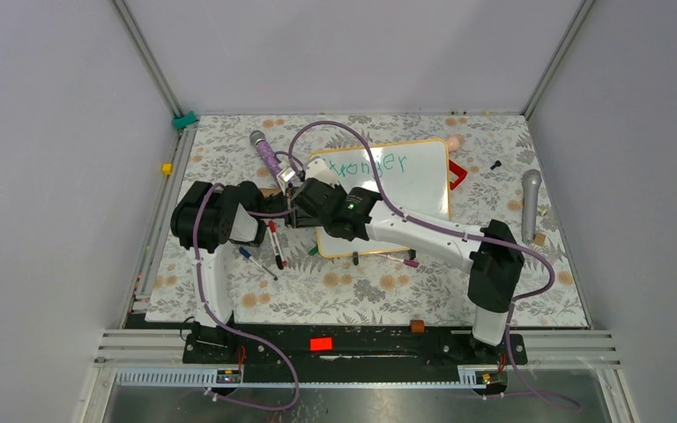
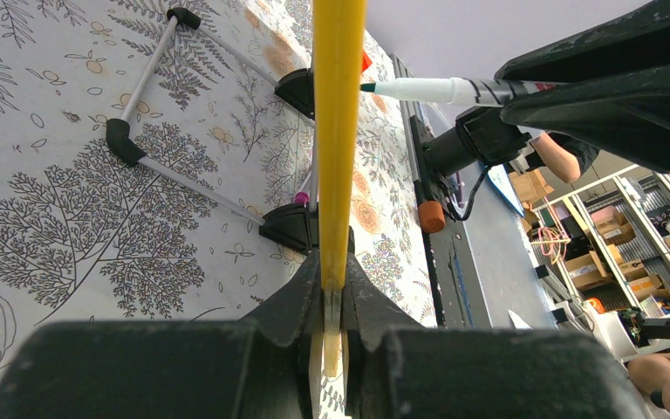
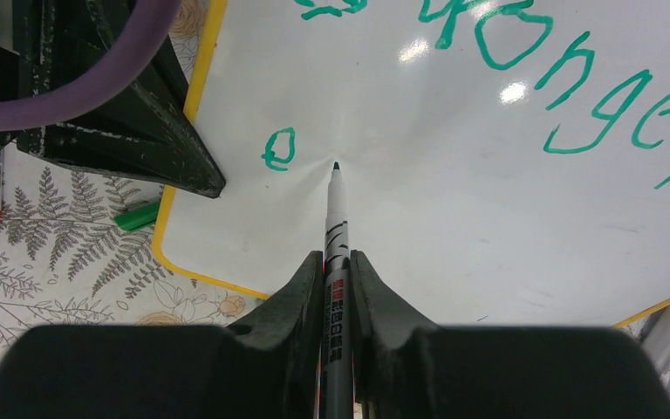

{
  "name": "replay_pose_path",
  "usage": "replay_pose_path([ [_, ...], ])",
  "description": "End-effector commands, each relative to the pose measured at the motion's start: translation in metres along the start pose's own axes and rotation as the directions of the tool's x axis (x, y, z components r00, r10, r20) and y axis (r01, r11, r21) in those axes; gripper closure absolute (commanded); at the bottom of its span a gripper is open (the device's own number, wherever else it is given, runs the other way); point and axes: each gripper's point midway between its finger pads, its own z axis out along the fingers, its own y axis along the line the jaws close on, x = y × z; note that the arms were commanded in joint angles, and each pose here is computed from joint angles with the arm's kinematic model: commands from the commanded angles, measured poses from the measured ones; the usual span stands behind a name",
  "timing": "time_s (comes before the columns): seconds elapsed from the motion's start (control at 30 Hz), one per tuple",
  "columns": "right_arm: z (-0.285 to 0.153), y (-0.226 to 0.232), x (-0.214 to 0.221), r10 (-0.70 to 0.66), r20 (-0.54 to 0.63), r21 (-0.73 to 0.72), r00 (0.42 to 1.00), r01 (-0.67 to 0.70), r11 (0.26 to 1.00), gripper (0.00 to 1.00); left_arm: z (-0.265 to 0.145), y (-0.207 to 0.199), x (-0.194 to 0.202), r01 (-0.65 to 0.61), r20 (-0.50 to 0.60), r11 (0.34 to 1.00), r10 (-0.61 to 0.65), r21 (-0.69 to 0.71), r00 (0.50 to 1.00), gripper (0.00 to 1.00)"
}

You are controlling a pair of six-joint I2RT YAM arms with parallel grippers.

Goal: Write a sentence on the whiteboard

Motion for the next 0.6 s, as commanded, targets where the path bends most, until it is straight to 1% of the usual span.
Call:
replay_pose_path([
  [0.0,0.0,-0.011,-0.019,0.016,0.042,0.055,0.999,-0.018,0.998,1.0,-0.002,-0.001,0.006,0.037,-0.022,0.999,-0.037,0.012,0.999,1.0],
  [0.33,0.011,-0.01,-0.02,0.0,0.029,0.081,1.0,-0.003,0.997,1.0,-0.002,-0.001,0.007,0.04,-0.023,0.999,-0.04,0.012,0.999,1.0],
  [0.47,0.014,-0.007,-0.02,-0.003,0.022,0.072,1.0,0.002,0.997,1.0,-0.002,-0.001,0.007,0.04,-0.023,0.999,-0.04,0.012,0.999,1.0],
  [0.57,0.016,0.0,-0.02,-0.006,0.021,0.037,1.0,0.005,0.999,1.0,-0.002,-0.001,0.007,0.04,-0.023,0.999,-0.04,0.012,0.999,1.0],
])
